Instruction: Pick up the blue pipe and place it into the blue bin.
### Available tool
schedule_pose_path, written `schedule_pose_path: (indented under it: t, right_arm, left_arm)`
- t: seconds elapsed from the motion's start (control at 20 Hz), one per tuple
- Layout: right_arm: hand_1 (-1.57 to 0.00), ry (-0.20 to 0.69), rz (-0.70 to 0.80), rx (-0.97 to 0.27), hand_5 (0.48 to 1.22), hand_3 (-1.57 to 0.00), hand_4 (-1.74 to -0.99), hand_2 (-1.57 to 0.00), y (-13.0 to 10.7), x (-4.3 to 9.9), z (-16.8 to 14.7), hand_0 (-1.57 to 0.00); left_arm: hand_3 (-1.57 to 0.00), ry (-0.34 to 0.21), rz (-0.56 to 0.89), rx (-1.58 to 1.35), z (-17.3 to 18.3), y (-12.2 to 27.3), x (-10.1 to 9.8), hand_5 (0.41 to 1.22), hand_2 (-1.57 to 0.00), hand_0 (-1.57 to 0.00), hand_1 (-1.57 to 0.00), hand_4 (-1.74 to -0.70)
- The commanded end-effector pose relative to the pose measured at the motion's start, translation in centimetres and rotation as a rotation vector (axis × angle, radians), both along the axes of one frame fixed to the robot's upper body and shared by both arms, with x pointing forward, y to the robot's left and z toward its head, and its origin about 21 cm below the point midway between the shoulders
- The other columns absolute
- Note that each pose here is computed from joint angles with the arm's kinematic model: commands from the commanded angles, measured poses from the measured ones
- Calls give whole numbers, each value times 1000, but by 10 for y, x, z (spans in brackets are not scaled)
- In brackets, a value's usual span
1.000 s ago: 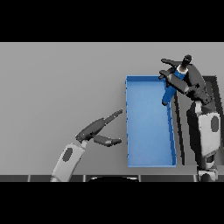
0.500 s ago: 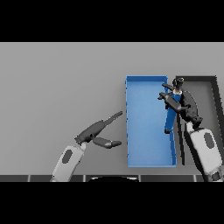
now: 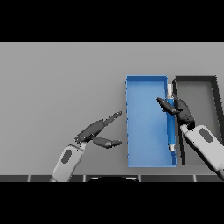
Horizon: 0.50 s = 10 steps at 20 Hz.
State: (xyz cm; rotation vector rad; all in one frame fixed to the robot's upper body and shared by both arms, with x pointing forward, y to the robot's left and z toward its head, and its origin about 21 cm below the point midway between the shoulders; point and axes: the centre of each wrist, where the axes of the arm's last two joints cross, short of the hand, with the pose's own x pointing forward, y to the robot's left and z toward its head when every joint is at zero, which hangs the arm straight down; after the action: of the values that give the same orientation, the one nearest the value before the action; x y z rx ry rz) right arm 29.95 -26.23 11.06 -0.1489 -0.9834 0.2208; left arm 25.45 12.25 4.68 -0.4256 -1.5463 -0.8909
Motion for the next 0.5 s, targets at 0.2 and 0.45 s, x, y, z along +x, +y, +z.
schedule_pose_path:
  t: [0.2,0.45]
  right_arm:
    - [-143,92,153,-145,934,-84,-1083,-143,6,1,-4,-156]
    - [-46,122,210,-226,787,-27,-1051,-46,8,1,-6,-51]
  left_arm:
    - [1,1,6,-13,2,-1,-1,428,1,1,1,-886]
    - [1,-5,8,-13,2,0,-3,428,1,1,1,-885]
